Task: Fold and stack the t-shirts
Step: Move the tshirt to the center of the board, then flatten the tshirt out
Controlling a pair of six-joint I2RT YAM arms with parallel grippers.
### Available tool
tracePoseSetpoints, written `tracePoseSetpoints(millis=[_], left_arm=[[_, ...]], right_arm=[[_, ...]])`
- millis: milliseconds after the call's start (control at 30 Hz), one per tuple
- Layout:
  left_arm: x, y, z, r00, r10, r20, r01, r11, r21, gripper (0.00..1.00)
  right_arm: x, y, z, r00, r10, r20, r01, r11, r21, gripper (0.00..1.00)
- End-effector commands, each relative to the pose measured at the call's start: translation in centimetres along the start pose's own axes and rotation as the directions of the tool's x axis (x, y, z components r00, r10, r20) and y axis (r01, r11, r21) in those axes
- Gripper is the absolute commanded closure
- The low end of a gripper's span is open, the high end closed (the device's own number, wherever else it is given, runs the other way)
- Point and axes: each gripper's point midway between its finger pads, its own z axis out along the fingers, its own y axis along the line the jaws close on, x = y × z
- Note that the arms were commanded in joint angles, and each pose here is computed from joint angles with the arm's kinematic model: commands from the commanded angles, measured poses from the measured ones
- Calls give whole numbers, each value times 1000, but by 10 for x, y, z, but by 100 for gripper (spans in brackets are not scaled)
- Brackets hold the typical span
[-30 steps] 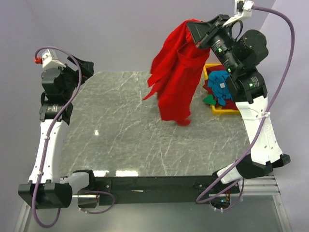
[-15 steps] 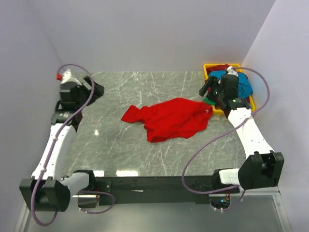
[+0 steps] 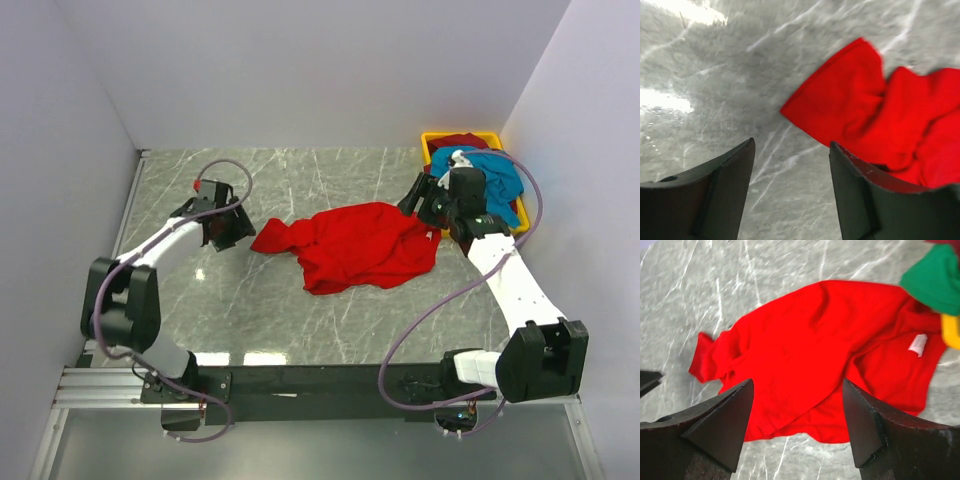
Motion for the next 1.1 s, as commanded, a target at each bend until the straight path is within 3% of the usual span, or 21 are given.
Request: tracePoseSetpoints(millis=[0, 333, 800, 900, 1067], left_arm=[[-7, -19, 6, 1000, -7, -16, 7, 1000, 28, 34], [19, -19, 40, 993, -6, -117, 0, 998, -55, 45], [23, -4, 63, 994, 13, -111, -34, 982, -187, 48], [28, -3, 70, 993, 20, -120, -42, 981, -188, 54], [32, 1, 75, 991, 31, -133, -58, 979, -197, 86]], right_arm=[[1, 21, 3, 1000, -20, 0, 20, 996, -81, 23], [19, 35, 8, 998, -38, -51, 32, 993, -116, 24], [34, 43, 13, 992, -68, -105, 53, 989, -140, 24], [51, 51, 13, 981, -117, -155, 89, 980, -179, 25], [97, 66, 6, 940, -219, -264, 147, 953, -265, 26]])
